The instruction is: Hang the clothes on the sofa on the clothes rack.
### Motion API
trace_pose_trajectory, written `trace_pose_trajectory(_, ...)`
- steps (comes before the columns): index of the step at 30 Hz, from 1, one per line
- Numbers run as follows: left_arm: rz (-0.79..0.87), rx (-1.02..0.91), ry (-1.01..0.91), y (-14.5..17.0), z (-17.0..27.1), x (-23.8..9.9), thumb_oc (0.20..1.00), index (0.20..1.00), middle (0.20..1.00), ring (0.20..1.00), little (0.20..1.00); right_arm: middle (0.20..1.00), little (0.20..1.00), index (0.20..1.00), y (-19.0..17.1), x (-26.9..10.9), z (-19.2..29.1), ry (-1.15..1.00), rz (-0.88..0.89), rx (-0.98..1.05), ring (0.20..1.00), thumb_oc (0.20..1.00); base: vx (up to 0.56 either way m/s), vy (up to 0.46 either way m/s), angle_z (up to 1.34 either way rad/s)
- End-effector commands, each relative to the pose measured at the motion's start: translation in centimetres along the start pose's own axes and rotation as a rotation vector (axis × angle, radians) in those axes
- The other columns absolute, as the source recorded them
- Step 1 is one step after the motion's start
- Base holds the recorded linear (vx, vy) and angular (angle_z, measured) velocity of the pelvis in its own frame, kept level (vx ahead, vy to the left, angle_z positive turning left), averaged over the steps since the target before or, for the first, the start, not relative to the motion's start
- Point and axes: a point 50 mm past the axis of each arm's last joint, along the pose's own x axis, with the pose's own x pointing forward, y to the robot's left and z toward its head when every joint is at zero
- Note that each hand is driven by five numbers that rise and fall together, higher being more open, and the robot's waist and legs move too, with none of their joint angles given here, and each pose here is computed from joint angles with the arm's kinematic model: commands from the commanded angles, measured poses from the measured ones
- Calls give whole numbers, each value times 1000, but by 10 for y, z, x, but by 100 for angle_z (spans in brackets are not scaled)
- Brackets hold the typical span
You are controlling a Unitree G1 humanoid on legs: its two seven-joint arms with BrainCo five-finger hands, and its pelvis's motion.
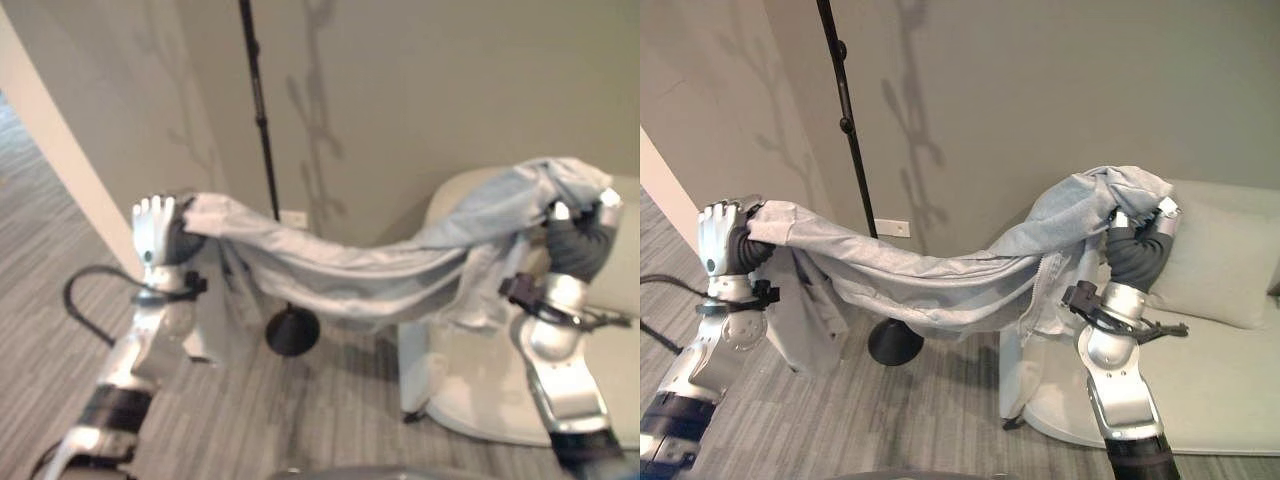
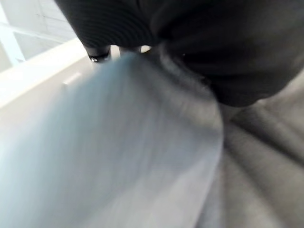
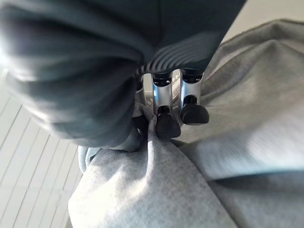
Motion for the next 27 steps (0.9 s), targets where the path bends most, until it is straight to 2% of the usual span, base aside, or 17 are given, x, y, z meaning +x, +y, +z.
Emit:
trace_pose_trajectory(1,106,-78,-75,16,16,21,200,200,200,200,200,200,200,200,1,18,37,-216,-36,59,200,200,210,-22,-19)
trace_pose_trajectory(10,69,-146,-47,0,25,23,200,200,200,200,200,200,200,200,19,28,37,-215,-65,110,200,200,326,63,4)
trace_pose_trajectory(13,61,-125,-18,2,19,17,200,200,200,200,200,200,200,200,30,28,42,-234,-54,120,200,200,477,105,-83)
trace_pose_trajectory(19,28,-105,8,8,8,1,200,200,200,200,200,200,200,200,28,17,39,-206,-27,121,200,200,415,146,-11)
trace_pose_trajectory(27,66,-98,-5,18,10,3,200,200,200,200,200,200,200,200,22,13,42,-203,-73,130,200,200,265,163,15)
